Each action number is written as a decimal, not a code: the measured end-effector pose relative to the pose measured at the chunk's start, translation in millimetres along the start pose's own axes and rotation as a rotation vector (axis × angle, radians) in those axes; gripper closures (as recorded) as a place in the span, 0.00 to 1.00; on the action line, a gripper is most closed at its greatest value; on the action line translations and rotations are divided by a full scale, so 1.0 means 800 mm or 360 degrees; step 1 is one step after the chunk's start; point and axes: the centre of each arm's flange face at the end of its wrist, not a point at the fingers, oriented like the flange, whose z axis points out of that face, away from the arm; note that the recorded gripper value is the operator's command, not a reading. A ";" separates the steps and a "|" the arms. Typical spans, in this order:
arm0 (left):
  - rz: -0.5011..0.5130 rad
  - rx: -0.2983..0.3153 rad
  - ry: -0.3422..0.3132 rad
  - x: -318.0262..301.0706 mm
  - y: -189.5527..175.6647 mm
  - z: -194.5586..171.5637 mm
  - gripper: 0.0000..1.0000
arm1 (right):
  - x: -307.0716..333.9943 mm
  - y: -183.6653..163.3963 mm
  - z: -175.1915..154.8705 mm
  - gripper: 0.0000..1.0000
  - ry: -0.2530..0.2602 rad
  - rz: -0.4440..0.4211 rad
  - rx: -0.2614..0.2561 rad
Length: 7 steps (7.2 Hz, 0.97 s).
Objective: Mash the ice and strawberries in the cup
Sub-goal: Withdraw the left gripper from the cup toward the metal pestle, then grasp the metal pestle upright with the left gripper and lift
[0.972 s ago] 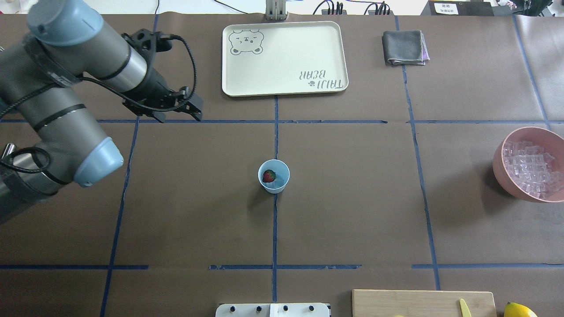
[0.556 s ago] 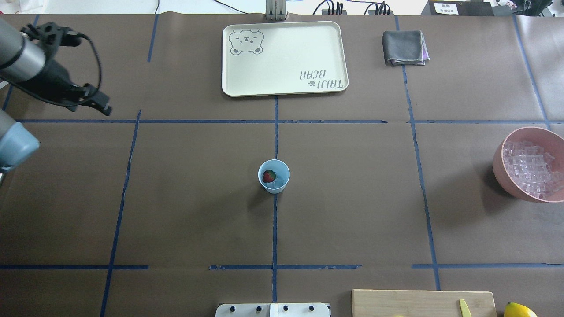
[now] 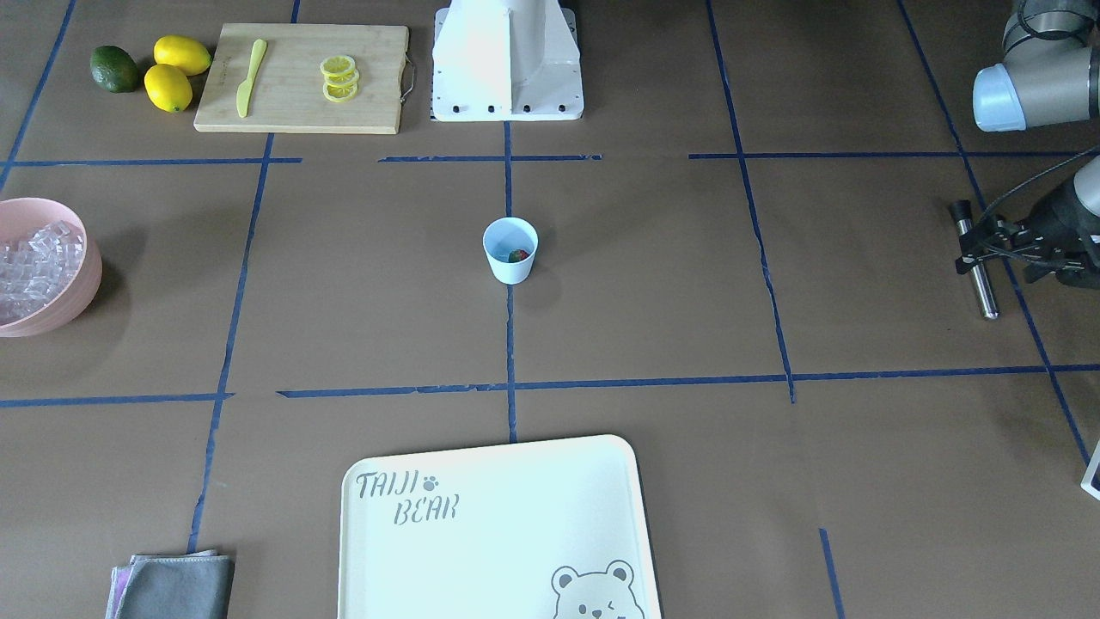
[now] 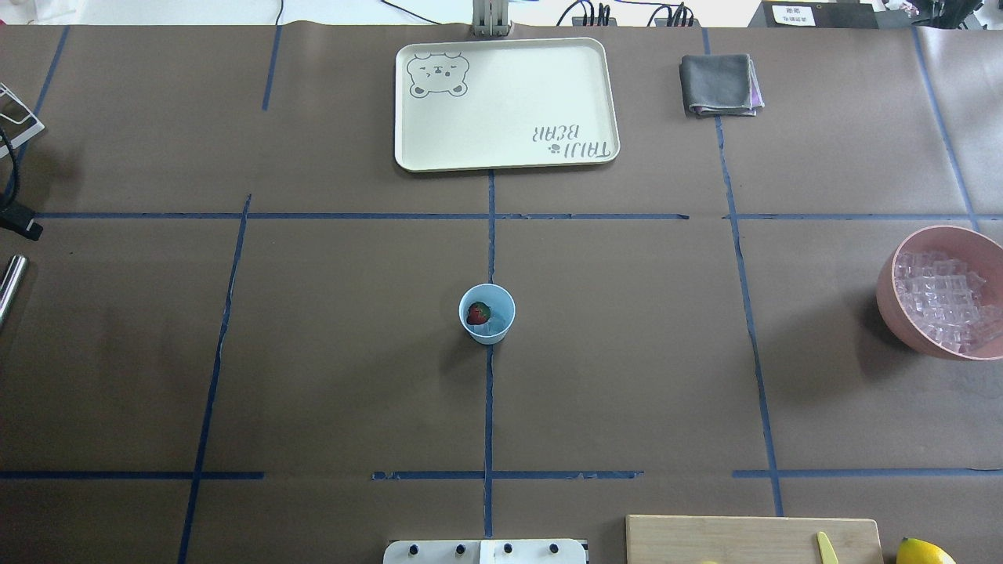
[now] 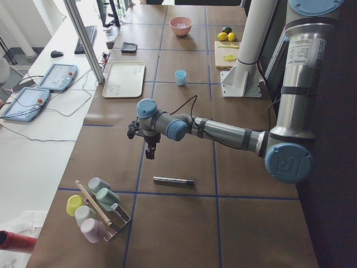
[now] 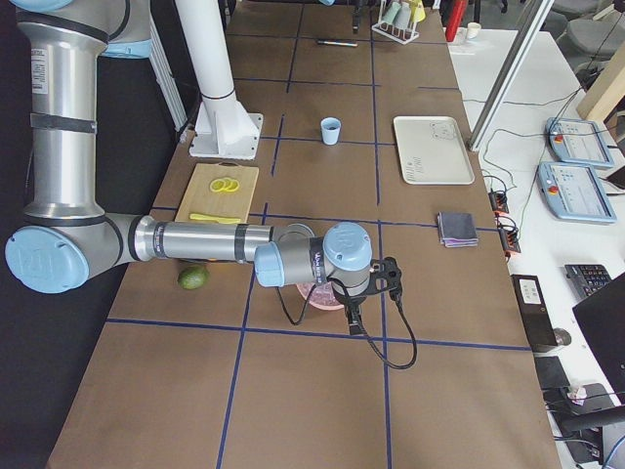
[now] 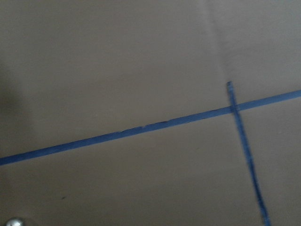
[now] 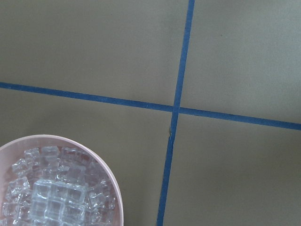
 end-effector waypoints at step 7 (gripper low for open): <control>-0.0164 0.0022 -0.0004 -0.095 0.049 0.090 0.00 | -0.001 -0.004 -0.002 0.01 0.0005 -0.0003 0.0005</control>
